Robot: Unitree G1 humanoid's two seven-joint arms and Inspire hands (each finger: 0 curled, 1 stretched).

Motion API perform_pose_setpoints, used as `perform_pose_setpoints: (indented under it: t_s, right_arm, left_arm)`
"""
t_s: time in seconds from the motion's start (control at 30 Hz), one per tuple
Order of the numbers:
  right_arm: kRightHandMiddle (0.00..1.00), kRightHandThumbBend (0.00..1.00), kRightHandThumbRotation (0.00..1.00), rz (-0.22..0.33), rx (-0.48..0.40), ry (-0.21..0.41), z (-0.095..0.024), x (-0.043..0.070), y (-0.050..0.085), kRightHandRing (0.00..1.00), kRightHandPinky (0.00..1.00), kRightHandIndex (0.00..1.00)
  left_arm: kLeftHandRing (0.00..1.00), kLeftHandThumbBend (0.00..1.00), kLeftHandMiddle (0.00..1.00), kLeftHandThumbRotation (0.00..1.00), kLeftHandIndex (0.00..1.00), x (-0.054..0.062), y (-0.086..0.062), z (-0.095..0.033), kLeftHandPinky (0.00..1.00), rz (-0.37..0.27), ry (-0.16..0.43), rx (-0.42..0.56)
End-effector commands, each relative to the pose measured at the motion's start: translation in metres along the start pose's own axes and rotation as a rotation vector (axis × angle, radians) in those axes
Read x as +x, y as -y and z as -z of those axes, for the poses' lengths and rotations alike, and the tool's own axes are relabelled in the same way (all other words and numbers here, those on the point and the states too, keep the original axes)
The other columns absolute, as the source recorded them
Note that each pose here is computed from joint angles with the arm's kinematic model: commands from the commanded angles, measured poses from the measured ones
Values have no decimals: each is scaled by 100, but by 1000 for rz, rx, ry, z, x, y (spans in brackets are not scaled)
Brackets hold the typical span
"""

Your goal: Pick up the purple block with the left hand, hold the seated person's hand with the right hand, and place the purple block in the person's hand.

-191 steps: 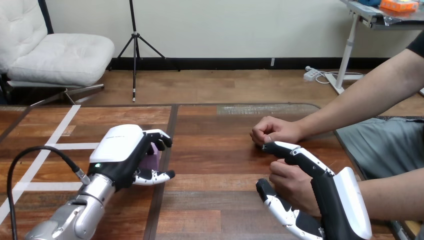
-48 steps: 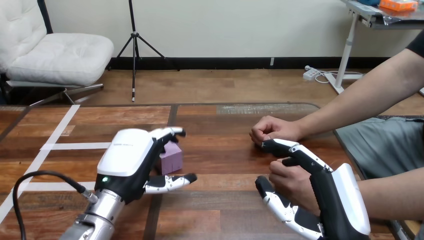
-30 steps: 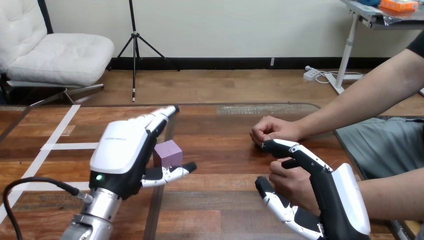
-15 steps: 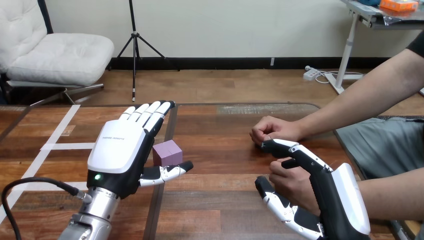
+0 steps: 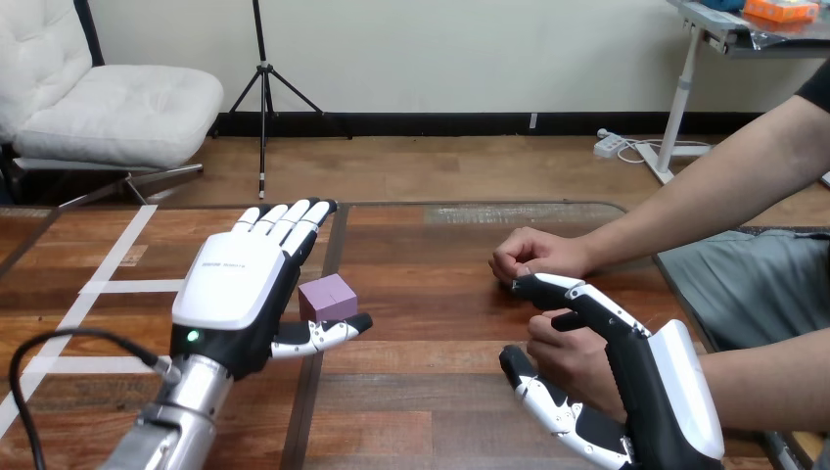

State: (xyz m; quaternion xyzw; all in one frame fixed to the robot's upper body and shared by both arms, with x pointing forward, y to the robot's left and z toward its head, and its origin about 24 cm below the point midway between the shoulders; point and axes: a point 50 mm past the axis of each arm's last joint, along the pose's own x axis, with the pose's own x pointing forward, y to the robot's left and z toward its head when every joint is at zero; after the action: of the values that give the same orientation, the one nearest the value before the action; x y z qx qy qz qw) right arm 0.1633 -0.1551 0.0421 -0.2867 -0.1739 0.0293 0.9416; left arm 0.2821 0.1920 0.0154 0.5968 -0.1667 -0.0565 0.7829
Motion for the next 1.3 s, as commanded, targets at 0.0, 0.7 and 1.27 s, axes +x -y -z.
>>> perform_pose_setpoints:
  t_s: [0.0,0.7,1.27]
  right_arm:
    - [75,46,44,22,-5,66,-7,14,5,74,65,72]
    - [75,46,43,15,15,71,-7,14,3,74,67,73]
    - [75,46,42,13,13,69,-7,13,2,74,69,73]
  left_arm:
    - [92,72,93,66,94,30,-15,-2,96,-35,21,33]
    - [90,75,91,55,90,58,-4,-3,92,71,-47,6]
    - [85,78,87,47,87,73,2,-8,84,80,-85,-2]
